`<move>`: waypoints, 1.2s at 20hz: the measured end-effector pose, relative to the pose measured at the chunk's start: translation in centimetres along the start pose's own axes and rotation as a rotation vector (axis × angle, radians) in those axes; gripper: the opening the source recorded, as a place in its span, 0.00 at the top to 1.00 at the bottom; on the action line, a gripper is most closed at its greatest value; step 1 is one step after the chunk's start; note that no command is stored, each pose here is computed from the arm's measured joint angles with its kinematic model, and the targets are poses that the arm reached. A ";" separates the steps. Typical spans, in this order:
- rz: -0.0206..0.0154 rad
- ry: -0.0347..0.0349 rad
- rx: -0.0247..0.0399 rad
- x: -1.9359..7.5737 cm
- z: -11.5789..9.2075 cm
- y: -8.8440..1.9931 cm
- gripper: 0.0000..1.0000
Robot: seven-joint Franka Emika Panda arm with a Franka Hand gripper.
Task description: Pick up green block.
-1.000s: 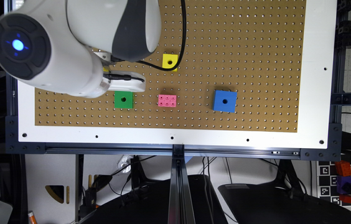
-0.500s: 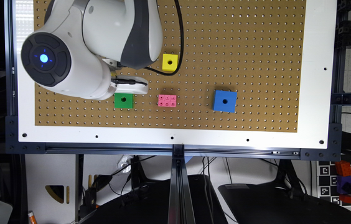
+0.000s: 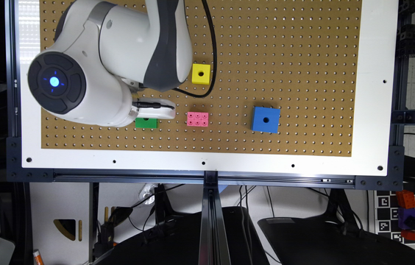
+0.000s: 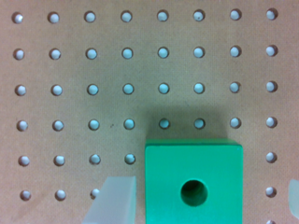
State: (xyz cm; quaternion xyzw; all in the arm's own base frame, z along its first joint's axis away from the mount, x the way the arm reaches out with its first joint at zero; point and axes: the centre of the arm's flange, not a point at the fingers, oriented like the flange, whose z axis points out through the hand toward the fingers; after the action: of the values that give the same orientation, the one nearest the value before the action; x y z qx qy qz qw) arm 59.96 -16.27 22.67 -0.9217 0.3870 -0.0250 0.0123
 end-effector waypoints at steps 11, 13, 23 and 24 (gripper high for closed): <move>0.0021 -0.0153 -0.0038 0.30 5.1 -0.1 0.00; 0.0020 -0.0153 -0.0038 0.30 5.1 -0.1 0.00; 0.0018 -0.0153 -0.0038 0.30 5.1 -0.1 0.00; 0.0017 -0.0152 -0.0036 0.29 5.1 -0.1 0.00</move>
State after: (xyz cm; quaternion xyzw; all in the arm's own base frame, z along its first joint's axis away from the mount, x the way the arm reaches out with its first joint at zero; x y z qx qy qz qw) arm 60.53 -16.40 17.57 -0.9215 0.3877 -0.0172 0.0135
